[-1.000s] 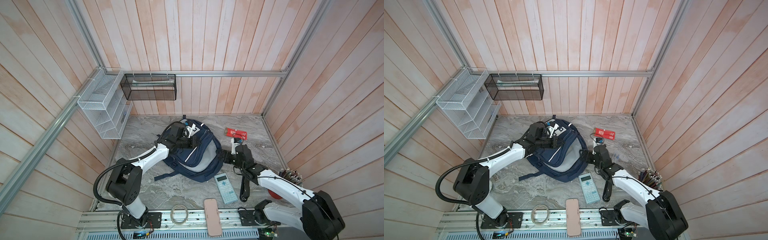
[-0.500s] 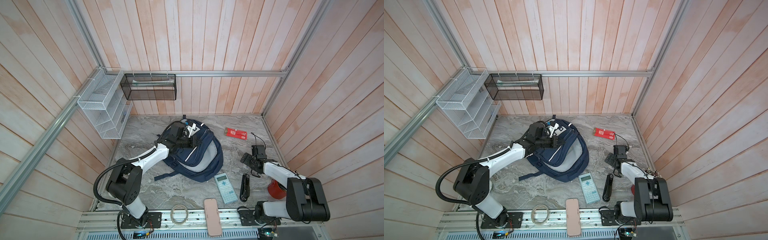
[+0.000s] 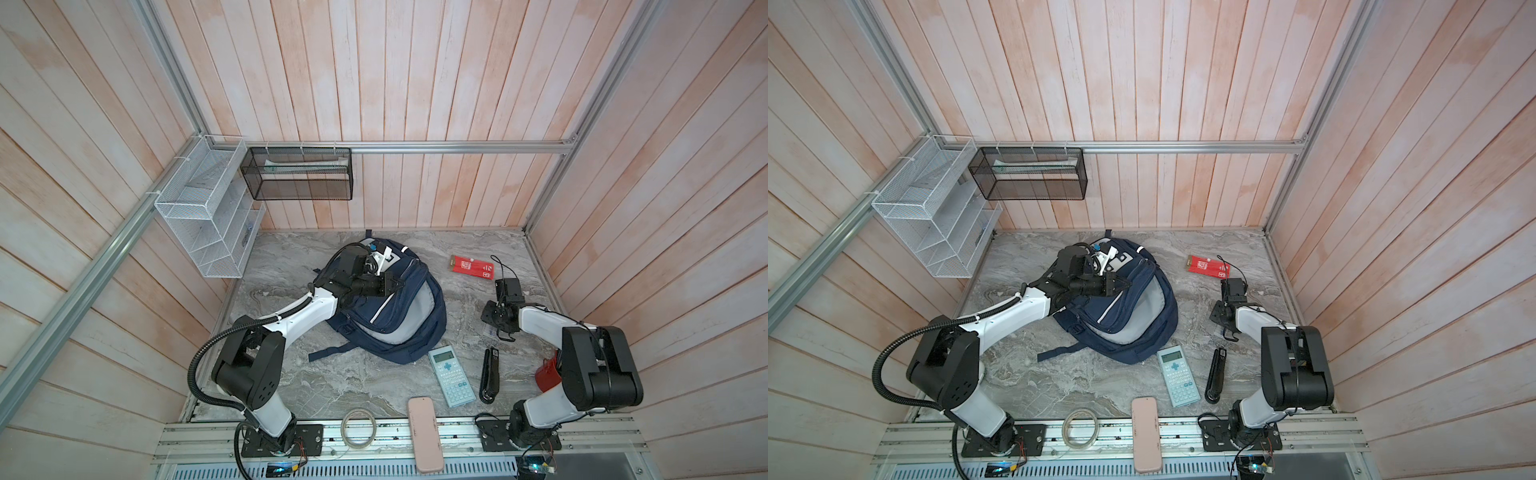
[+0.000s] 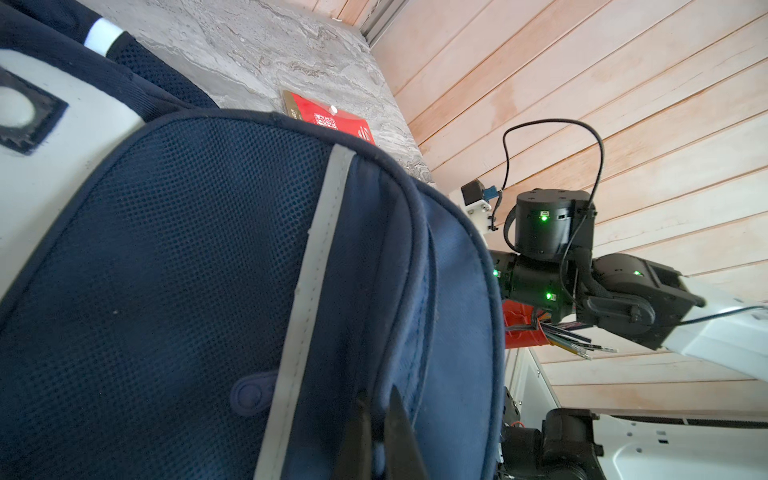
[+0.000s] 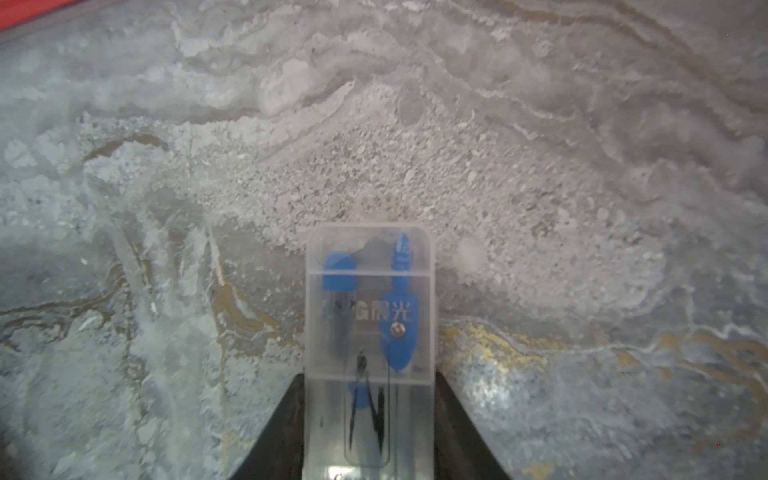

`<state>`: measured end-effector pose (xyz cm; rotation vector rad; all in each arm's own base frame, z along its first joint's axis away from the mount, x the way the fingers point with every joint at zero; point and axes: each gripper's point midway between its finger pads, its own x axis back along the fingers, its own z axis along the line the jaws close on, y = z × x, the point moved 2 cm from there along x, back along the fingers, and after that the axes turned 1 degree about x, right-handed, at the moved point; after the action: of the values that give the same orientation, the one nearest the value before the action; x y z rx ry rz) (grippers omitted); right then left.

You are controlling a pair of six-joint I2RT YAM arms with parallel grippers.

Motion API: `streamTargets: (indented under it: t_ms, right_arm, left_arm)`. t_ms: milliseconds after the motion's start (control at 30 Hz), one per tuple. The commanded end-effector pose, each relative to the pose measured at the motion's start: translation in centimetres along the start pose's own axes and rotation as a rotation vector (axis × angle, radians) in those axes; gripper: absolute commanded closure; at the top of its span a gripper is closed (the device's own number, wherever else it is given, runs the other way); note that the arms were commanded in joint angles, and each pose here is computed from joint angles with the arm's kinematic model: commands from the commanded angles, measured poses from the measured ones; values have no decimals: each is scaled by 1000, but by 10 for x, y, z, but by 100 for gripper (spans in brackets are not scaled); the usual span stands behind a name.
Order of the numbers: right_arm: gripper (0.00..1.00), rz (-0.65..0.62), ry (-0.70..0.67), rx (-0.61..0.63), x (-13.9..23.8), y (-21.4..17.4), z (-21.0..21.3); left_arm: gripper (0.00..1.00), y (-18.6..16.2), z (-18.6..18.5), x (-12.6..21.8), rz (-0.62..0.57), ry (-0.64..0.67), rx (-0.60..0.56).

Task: Pack the student bag

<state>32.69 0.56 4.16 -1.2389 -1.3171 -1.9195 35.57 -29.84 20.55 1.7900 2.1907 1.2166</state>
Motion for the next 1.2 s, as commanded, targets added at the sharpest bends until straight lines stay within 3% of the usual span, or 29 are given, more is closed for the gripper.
streamTargets:
  t_ms: [0,133,367,667,767,900,1167]
  right_arm:
    - [66,-5,36,80,24,-3,20]
    - [65,-107,196,196,74,-1,84]
    - [64,-125,533,314,121,-28,195]
    - [59,-117,655,339,94,-37,280]
    - [42,-145,738,324,94,-33,308]
    - [26,-157,764,326,104,-34,313]
    - [32,-228,696,275,118,-37,229]
  left_arm:
    - [100,13,9,2,-43,-6,7]
    - [100,27,2,12,-70,-62,21]
    - [100,48,-13,21,-93,-63,-12]
    - [100,58,-26,27,-96,-73,-28]
    - [100,54,-22,27,-89,-66,-20]
    - [100,48,-16,24,-79,-58,-9]
    - [100,40,-2,13,-71,-46,14]
